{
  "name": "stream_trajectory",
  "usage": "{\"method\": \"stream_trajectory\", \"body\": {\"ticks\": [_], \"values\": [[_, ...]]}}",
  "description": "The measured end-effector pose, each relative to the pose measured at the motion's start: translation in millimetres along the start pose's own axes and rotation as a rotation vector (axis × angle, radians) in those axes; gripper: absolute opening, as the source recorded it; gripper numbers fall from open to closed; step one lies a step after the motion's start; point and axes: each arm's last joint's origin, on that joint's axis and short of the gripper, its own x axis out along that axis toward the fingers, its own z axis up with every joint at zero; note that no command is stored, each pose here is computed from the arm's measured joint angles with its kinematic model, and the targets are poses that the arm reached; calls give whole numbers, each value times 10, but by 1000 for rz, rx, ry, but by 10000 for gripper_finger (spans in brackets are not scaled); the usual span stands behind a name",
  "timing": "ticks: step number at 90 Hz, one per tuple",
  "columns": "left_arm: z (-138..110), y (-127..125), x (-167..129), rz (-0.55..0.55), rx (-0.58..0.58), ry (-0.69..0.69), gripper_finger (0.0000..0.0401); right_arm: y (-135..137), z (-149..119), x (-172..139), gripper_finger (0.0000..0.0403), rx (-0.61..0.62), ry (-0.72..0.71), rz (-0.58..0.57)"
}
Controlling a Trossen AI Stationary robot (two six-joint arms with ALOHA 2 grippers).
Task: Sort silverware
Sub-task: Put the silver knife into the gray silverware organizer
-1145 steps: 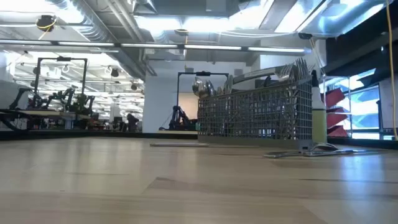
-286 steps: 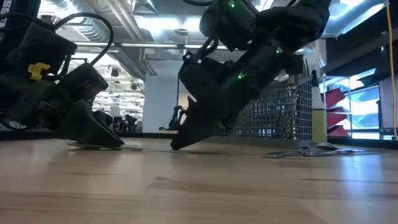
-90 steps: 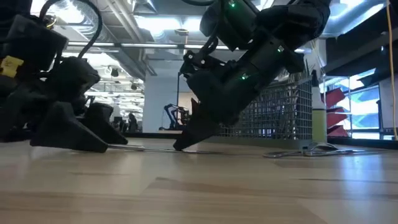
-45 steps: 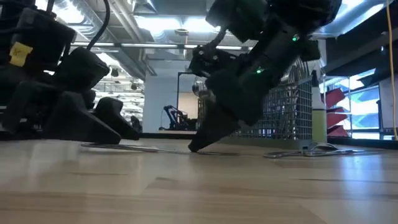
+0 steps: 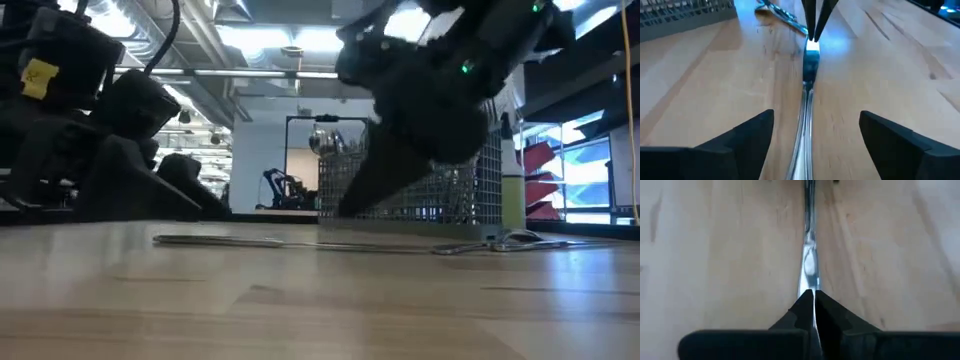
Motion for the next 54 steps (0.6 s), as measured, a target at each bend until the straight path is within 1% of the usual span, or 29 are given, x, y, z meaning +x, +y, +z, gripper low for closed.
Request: {"method": "stream_trajectory", "body": {"ticks": [12,20,27,33,38,48,54], "values": [[61,-30,57,-24,33,-26,281,52,62,-139,0,-12,-82,-54],[111,-55,81,-70,51,-58,281,84,27,-223,0,-37,-198,-70],[172,-77,94,-101,44,-105,281,89,-23,-320,0,-25,-355,-8],[197,-85,105,-105,45,-121,281,39,-90,-434,0,22,-485,42],[200,-88,114,-104,52,-119,281,-26,-182,-513,0,63,-558,72],[188,-87,113,-103,55,-108,281,-145,-348,-585,0,150,-645,131],[148,-91,106,-106,64,-74,281,-161,-381,-592,0,197,-636,155]]}}
